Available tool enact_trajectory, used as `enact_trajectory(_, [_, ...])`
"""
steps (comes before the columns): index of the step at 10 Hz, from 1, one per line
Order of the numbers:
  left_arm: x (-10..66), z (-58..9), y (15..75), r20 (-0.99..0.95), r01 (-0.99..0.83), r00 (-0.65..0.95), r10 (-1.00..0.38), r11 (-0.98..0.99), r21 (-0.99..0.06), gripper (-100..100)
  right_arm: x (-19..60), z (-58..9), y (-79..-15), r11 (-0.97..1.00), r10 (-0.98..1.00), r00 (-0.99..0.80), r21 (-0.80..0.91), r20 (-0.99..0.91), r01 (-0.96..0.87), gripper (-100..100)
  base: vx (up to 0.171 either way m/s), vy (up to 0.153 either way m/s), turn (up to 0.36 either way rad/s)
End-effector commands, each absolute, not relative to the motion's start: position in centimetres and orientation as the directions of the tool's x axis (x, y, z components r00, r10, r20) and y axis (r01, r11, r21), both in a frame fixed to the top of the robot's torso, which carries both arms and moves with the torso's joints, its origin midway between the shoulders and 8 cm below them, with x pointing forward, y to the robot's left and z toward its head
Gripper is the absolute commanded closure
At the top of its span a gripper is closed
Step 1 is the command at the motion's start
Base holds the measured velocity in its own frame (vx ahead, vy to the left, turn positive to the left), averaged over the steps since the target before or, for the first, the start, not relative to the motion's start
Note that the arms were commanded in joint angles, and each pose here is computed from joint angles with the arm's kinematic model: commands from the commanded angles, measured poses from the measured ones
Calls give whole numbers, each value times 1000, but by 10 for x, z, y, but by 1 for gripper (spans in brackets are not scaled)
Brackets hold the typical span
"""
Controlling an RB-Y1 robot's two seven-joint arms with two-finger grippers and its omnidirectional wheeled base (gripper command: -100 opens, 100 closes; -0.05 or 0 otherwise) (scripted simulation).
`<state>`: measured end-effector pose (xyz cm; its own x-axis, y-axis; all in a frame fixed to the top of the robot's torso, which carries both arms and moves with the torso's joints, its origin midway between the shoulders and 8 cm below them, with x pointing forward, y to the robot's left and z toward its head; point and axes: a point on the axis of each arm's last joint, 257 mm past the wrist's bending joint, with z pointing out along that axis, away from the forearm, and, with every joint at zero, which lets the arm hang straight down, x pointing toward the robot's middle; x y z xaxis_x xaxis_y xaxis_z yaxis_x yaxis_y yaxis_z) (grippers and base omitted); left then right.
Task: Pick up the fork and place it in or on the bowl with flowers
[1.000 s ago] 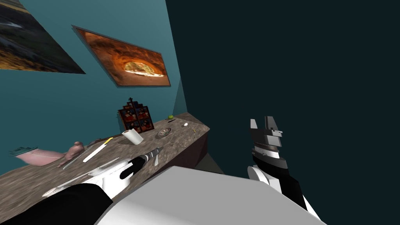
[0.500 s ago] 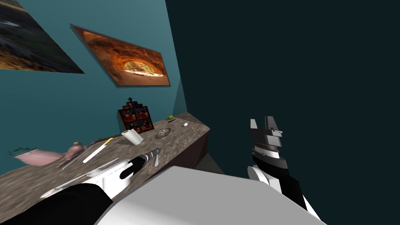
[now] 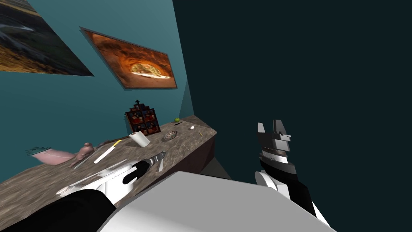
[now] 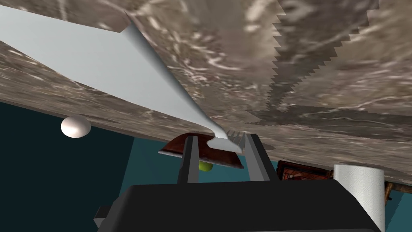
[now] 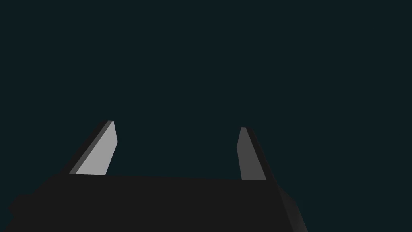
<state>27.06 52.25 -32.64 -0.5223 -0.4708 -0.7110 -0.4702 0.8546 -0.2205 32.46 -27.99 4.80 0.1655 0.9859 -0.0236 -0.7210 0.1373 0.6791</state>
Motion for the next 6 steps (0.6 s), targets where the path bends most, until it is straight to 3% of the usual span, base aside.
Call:
enact_trajectory(1, [271, -326, 522, -711, -470, -522, -471, 855, -221, 100, 325, 48, -280, 137, 986, 165, 679, -24, -721, 0, -17, -5, 9])
enact_trajectory(2, [271, -326, 522, -711, -471, -522, -471, 854, -220, 0, 325, 48, -280, 137, 986, 165, 679, -24, -721, 0, 0, 0, 0])
enact_trajectory(3, [273, -321, 535, -715, -492, -510, -478, 844, -214, 100, 325, 48, -280, 137, 986, 165, 679, -24, -721, 0, -53, -6, -275])
enact_trajectory(6, [274, -312, 563, -724, -540, -481, -495, 817, -200, 100, 325, 48, -280, 137, 986, 165, 679, -24, -721, 0, -146, 0, -283])
